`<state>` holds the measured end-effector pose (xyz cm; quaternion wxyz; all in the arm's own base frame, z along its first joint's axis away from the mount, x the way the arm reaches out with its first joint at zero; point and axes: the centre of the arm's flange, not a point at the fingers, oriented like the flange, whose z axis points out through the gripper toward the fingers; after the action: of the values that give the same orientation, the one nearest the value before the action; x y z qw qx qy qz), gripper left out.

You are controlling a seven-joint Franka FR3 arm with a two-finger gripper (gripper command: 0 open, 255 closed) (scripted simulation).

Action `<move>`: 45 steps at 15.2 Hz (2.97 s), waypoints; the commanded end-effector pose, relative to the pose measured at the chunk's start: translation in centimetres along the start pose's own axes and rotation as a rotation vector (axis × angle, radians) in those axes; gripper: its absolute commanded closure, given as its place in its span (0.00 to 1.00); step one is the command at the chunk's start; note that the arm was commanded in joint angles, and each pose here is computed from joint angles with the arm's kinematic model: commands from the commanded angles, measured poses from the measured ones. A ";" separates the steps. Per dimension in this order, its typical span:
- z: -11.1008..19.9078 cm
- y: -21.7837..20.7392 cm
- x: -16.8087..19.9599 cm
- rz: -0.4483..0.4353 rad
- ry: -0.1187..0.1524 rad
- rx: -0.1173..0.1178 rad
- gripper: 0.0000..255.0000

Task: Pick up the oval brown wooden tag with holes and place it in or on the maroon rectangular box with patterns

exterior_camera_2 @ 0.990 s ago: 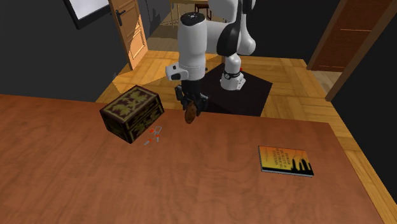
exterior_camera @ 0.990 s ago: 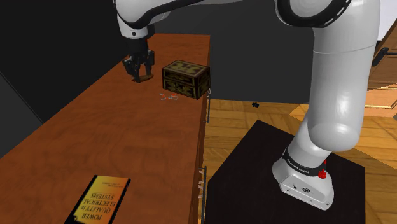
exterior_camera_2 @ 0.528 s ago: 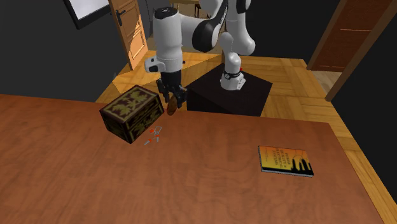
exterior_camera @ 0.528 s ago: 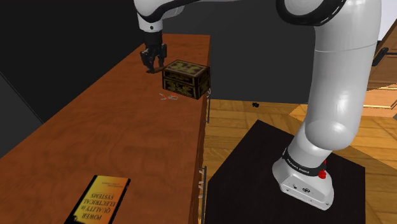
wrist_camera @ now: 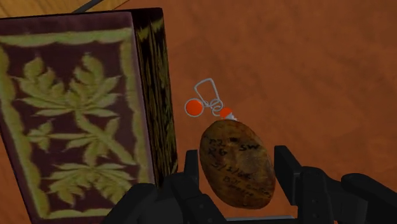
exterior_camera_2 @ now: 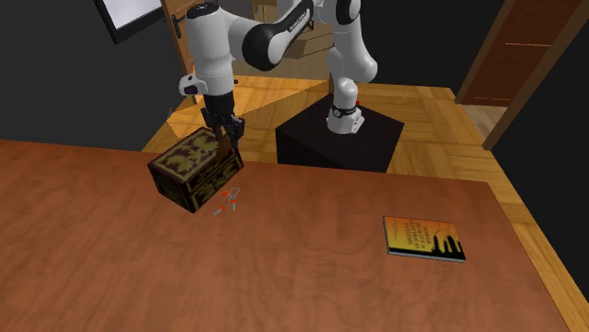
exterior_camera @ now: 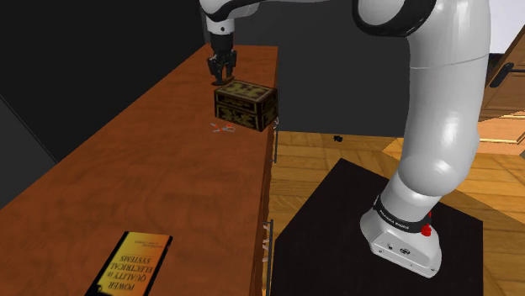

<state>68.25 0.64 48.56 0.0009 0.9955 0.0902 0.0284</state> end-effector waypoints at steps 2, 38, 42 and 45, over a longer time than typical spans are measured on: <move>0.0 3.8 0.2 -0.002 0.000 0.000 1.00; 7.9 18.9 0.6 -0.002 0.000 0.000 0.00; 7.8 18.9 0.6 -0.002 0.000 0.000 0.00; 5.2 18.9 0.6 -0.002 0.000 0.000 0.00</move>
<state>72.60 -17.90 42.49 0.0010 0.9954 0.0910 0.0288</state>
